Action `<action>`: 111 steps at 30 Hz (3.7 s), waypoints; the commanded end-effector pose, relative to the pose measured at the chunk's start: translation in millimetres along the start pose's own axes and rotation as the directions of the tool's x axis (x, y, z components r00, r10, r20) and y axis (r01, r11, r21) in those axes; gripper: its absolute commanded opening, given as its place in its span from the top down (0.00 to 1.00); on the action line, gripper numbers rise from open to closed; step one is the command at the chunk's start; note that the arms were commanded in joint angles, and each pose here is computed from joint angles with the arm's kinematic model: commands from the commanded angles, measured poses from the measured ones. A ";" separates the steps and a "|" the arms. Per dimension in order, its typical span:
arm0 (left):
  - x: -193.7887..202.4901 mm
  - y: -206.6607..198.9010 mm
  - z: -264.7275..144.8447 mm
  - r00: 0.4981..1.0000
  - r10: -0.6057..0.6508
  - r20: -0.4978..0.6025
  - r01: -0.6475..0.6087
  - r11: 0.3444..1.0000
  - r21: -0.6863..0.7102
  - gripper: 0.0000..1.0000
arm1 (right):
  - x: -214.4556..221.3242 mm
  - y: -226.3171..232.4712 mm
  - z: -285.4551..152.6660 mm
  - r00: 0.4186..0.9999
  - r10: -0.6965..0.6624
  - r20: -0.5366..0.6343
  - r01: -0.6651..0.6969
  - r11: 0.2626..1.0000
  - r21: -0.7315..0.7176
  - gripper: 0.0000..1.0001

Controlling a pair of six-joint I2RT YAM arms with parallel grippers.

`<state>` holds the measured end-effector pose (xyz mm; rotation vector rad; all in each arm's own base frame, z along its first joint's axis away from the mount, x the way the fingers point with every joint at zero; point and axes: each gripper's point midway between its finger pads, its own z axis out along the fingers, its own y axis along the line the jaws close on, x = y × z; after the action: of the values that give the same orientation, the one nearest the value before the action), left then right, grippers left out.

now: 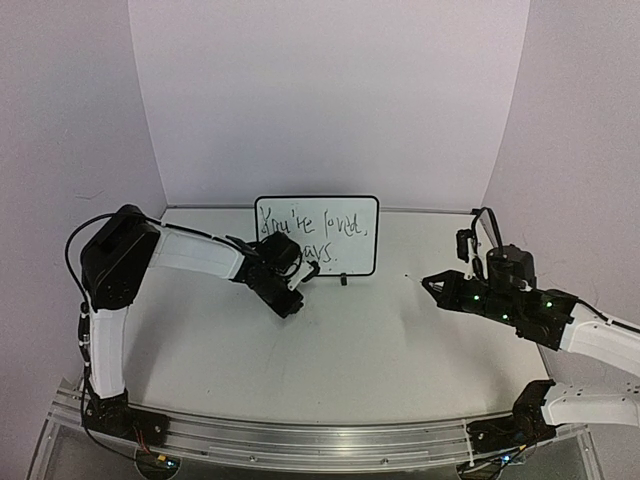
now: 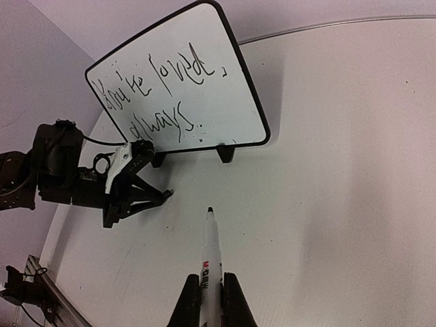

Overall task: Write a sentence on the whiteboard
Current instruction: Pick up the pen cap from the center of the board, then place the pen cap at the center of the board, then pick up the pen cap from the center of the board.

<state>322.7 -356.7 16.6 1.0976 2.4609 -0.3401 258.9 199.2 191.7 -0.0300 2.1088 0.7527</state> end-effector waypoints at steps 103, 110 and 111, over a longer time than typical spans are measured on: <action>73.1 -79.7 -56.1 0.978 -0.115 -0.175 0.168 0.928 0.332 0.35 | 0.9 2.1 5.5 1.000 0.025 0.015 -0.025 0.999 -0.026 1.00; 86.1 -96.7 -57.1 0.975 -0.065 -0.211 0.138 0.927 0.349 0.38 | 1.2 1.2 6.6 1.000 0.027 0.013 -0.027 0.999 -0.022 1.00; 88.5 -95.8 -56.1 0.974 -0.062 -0.216 0.133 0.933 0.333 0.38 | 1.2 1.4 6.6 1.000 0.026 0.013 -0.026 0.999 -0.022 1.00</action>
<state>197.9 -340.8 23.8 1.1317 2.7257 -0.7609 258.0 205.2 184.1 -0.0252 2.1088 0.8003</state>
